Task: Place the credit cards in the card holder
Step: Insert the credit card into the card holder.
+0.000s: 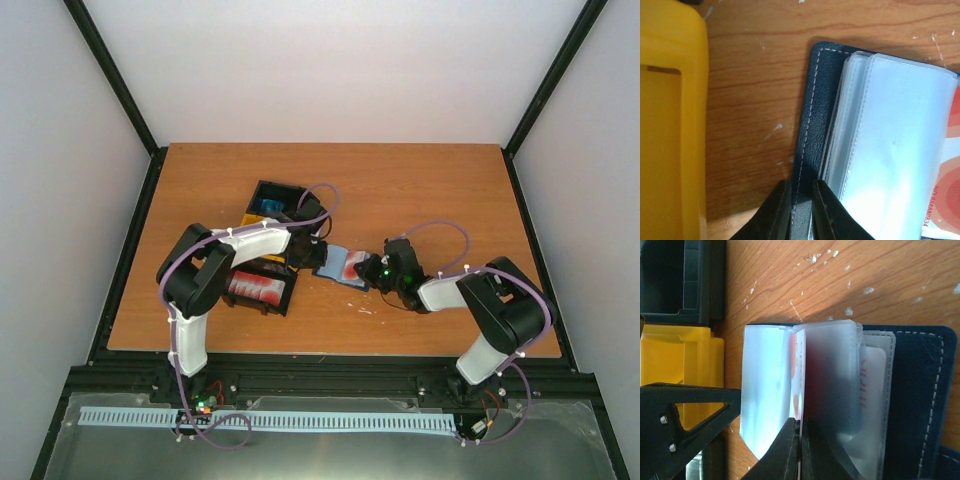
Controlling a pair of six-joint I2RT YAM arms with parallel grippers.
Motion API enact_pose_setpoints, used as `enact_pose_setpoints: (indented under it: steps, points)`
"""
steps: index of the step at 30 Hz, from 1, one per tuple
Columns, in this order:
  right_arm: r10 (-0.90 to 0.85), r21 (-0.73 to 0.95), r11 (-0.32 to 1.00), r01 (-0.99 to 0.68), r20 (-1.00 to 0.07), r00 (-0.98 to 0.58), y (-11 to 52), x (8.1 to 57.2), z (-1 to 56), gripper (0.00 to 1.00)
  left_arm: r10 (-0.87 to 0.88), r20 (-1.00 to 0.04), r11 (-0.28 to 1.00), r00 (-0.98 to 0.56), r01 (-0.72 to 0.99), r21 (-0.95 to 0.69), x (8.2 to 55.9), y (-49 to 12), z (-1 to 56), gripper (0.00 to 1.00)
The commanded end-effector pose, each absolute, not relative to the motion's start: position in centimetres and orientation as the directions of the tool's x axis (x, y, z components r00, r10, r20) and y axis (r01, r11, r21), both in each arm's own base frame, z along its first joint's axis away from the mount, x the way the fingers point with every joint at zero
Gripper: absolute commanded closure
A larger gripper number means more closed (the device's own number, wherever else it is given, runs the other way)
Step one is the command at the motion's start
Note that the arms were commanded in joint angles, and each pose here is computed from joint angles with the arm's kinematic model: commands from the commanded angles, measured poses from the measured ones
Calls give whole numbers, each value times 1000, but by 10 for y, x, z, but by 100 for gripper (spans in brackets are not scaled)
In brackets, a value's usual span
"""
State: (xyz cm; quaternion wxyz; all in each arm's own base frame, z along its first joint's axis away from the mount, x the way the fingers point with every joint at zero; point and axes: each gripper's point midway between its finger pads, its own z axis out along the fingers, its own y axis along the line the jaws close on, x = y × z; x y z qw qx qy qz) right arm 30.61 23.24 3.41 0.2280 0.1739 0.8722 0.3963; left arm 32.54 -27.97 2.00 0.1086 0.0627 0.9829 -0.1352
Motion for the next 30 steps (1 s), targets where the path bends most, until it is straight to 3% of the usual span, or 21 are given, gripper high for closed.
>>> enact_pose_setpoints:
  steps: [1, 15, 30]
  points:
    - [472, 761, 628, 162, -206, -857, 235, 297, 16, 97, 136, -174, 945, -975, 180, -273, 313, -290, 9, 86]
    - [562, 824, 523, 218, -142, -815, 227, 305, 37, 97, 152, -183, 949, -971, 195, -246, 314, -286, 8, 87]
    - [523, 759, 630, 167, -255, -813, 211, 302, 38, 97, 191, -167, 923, -967, 235, -306, 303, -294, 15, 90]
